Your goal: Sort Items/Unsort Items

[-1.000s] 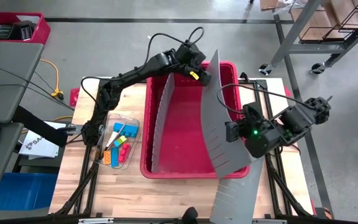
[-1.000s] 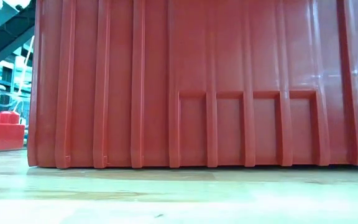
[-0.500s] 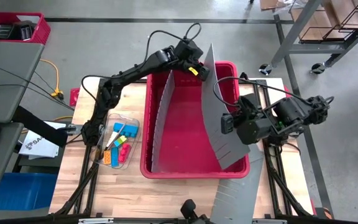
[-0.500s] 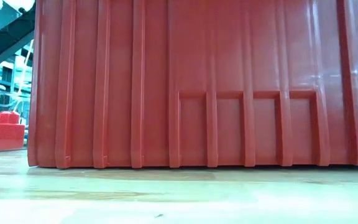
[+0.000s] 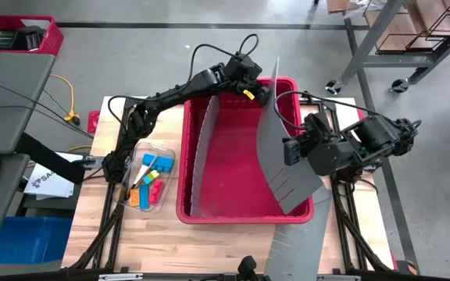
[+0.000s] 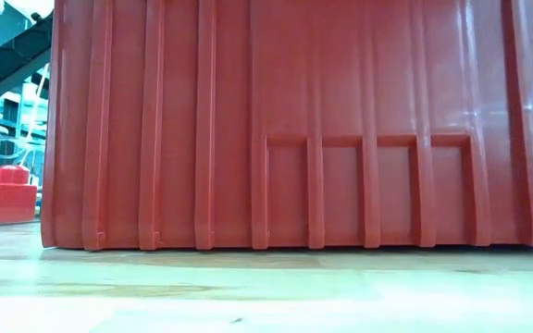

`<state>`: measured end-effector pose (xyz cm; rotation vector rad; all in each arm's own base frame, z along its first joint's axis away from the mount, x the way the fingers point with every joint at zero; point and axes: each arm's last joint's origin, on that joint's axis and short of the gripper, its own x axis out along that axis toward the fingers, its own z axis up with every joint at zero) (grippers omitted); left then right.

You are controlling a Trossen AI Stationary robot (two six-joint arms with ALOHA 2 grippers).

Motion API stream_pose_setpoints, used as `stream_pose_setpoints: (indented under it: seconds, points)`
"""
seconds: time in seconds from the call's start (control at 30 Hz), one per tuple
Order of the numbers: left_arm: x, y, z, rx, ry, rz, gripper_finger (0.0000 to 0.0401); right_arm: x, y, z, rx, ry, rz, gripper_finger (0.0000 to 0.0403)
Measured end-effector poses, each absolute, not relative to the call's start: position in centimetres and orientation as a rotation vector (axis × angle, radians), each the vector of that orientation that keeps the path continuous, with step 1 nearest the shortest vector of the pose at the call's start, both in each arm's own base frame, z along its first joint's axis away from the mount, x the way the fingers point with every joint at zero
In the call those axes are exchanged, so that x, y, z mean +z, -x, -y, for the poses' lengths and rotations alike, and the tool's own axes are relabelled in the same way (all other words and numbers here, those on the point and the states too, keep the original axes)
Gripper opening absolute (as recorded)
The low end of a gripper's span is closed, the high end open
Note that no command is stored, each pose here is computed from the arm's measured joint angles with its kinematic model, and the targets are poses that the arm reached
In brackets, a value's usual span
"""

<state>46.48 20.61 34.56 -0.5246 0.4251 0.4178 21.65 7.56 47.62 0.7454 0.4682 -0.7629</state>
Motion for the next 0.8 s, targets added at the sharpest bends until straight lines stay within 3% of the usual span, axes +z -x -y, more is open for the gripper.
stream_pose_setpoints:
  seconds: [0.8]
  points:
    - [35.7, -46.1, -20.3, 0.594, 0.445, -0.371, 0.0, 47.5, -21.8, -7.5, -0.767, -0.714, -0.473, 0.0]
